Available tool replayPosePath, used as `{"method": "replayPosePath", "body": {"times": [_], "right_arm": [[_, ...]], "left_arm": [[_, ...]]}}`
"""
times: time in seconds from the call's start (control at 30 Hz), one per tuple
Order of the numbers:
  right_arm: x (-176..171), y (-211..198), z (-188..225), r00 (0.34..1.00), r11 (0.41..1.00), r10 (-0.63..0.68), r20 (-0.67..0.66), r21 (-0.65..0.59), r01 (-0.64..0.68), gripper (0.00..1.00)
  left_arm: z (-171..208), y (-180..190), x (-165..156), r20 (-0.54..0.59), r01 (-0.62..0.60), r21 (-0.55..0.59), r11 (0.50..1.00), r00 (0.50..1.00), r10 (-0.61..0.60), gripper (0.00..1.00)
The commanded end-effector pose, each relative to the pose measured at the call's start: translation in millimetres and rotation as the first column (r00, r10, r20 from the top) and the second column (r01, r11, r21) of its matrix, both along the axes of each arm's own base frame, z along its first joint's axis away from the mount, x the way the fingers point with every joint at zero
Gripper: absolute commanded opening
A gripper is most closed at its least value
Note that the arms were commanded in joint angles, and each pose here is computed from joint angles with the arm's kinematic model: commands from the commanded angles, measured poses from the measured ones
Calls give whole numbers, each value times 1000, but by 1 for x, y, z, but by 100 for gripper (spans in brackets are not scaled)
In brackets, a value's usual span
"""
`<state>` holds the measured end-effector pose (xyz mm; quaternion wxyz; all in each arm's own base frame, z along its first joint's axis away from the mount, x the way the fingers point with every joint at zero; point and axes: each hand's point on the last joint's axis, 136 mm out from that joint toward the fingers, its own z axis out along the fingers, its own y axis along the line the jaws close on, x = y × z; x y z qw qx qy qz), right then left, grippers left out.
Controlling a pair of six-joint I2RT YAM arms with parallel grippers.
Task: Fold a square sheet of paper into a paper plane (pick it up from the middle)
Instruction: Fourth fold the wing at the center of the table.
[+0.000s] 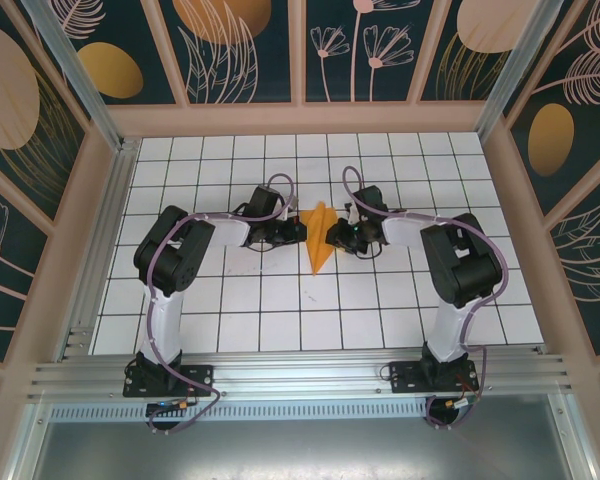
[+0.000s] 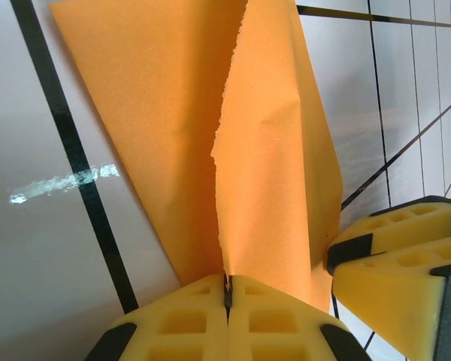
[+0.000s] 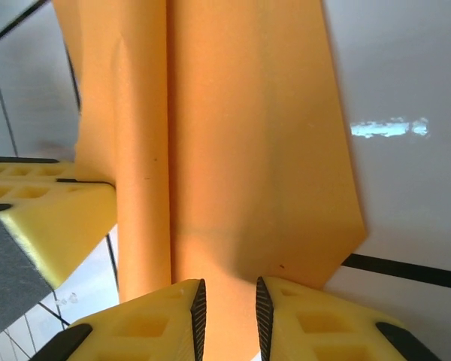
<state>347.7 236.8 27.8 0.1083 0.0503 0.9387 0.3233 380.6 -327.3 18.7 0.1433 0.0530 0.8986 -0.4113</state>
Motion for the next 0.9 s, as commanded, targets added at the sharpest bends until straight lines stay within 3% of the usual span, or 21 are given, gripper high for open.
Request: {"method": "replayPosePath", "body": {"times": [0.0, 0.2, 0.37, 0.87], "right_arm": [[2, 16, 42, 991, 992, 56, 124, 107, -70, 26], [-14, 33, 35, 990, 984, 113, 81, 129, -123, 26], [-15, 33, 15, 993, 992, 113, 45, 56, -116, 34], [-15, 38, -8, 990, 989, 144, 1, 36, -144, 35]], "left_arm": [[-24, 8, -13, -56, 8, 43, 999, 998, -6, 0], [-28, 9, -13, -60, 2, 43, 999, 998, 1, 0], [-27, 8, -12, -61, 3, 45, 999, 998, 0, 0], [-27, 11, -15, -66, 1, 50, 999, 998, 3, 0]]}}
